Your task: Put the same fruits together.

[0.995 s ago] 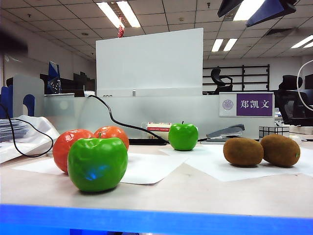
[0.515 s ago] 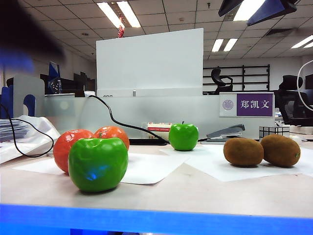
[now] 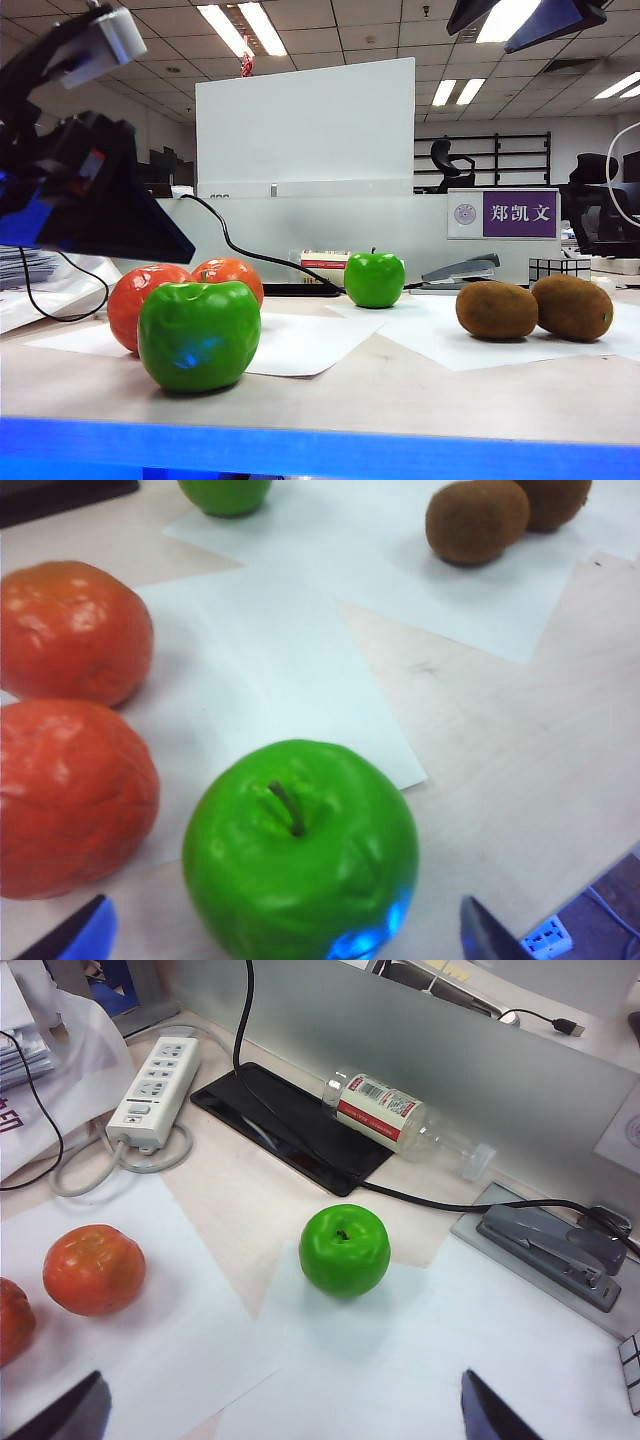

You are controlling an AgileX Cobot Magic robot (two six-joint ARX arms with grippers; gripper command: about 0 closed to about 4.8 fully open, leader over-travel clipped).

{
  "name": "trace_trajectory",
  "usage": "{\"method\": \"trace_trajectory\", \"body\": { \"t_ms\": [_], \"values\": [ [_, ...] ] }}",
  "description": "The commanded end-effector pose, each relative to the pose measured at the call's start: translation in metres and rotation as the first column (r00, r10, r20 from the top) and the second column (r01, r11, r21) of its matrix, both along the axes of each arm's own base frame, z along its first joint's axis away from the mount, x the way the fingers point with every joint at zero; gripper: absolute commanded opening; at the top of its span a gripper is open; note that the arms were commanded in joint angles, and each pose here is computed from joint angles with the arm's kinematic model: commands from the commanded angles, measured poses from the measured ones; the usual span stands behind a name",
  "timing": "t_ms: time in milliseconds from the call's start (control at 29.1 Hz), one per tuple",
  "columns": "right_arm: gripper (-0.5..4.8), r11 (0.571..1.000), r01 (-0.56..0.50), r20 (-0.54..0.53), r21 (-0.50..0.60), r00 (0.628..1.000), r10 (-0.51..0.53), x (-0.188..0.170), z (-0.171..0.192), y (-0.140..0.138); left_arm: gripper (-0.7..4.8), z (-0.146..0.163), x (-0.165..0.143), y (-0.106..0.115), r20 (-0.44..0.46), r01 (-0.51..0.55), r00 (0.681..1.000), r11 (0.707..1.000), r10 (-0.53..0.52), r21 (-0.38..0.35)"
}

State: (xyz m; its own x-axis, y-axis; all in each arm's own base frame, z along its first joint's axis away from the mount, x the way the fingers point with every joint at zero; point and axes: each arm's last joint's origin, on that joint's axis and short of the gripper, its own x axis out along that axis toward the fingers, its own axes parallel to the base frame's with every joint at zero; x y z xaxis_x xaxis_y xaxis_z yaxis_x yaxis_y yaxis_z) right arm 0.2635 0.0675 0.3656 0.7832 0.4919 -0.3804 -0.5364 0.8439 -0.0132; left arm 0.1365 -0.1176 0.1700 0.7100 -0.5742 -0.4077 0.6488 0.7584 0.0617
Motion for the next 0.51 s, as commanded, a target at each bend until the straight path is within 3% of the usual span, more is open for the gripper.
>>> {"method": "trace_trajectory", "body": {
  "t_ms": [34,515],
  "values": [
    [4.79,1.000,-0.008,0.021,0.000,1.000,0.008,-0.002,0.004,0.000,4.79,0.002,0.002,-0.003,0.020,0.033,0.999,0.999,-0.032,-0.030],
    [4.79,0.999,-0.046,0.031,0.021,0.999,0.045,-0.007,0.008,0.000,4.79,-0.018,0.016,-0.016,-0.017,0.046,0.999,0.999,-0.047,-0.028]
  ]
}}
